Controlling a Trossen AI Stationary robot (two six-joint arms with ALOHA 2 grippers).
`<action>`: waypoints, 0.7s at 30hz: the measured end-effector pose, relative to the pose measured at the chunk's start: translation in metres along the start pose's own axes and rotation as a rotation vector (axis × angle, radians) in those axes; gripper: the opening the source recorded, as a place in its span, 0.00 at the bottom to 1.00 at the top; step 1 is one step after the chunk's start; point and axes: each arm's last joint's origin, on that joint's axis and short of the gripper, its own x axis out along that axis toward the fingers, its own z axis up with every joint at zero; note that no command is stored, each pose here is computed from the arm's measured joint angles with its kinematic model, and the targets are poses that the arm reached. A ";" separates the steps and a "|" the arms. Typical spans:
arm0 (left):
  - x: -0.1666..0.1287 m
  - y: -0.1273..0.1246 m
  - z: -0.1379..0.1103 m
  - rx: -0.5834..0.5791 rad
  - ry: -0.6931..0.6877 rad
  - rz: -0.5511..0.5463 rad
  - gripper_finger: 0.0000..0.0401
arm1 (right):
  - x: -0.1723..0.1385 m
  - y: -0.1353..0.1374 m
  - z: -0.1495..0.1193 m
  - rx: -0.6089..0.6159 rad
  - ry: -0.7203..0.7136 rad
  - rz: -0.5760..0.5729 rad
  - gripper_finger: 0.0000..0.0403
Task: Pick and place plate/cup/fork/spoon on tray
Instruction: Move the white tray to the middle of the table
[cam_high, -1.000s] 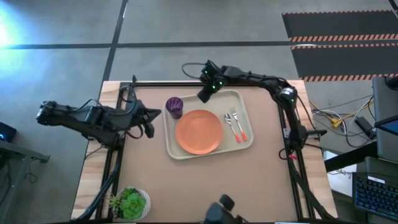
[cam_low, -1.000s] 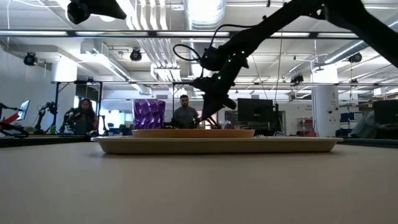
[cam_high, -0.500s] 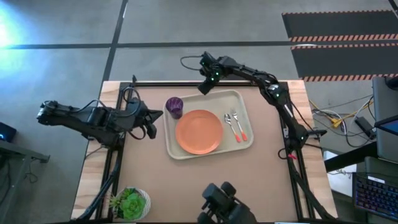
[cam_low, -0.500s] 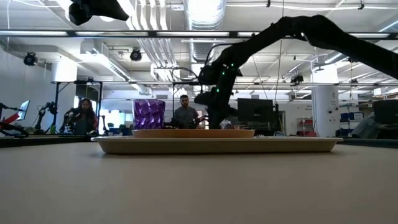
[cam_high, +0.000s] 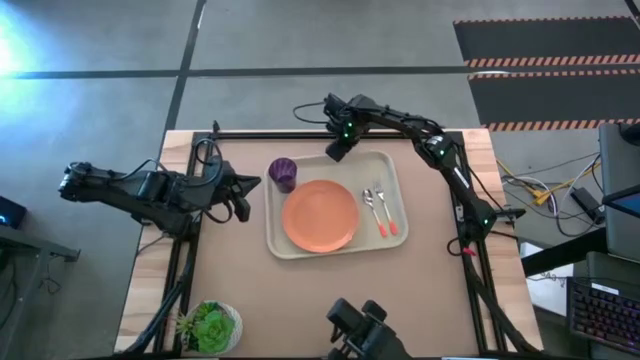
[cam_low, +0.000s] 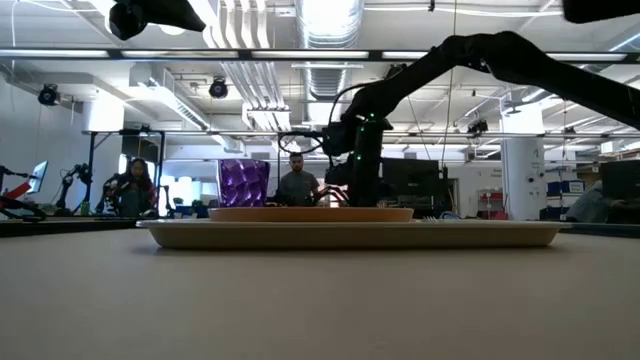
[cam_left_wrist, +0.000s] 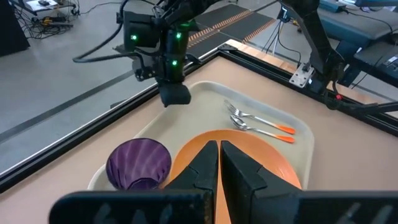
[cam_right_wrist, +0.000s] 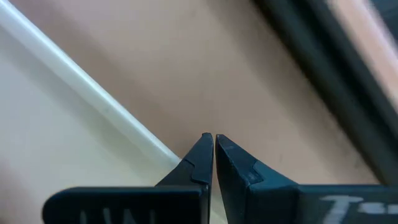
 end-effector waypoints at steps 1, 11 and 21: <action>0.000 0.000 0.000 0.000 0.000 0.000 0.00 | 0.000 0.001 -0.002 0.002 0.023 0.000 0.03; 0.000 0.000 0.000 0.000 0.000 0.001 0.00 | 0.004 0.027 -0.010 -0.053 0.094 -0.029 0.03; 0.000 -0.001 -0.001 0.005 0.028 -0.047 0.00 | -0.036 0.038 -0.016 -0.110 0.044 -0.243 0.03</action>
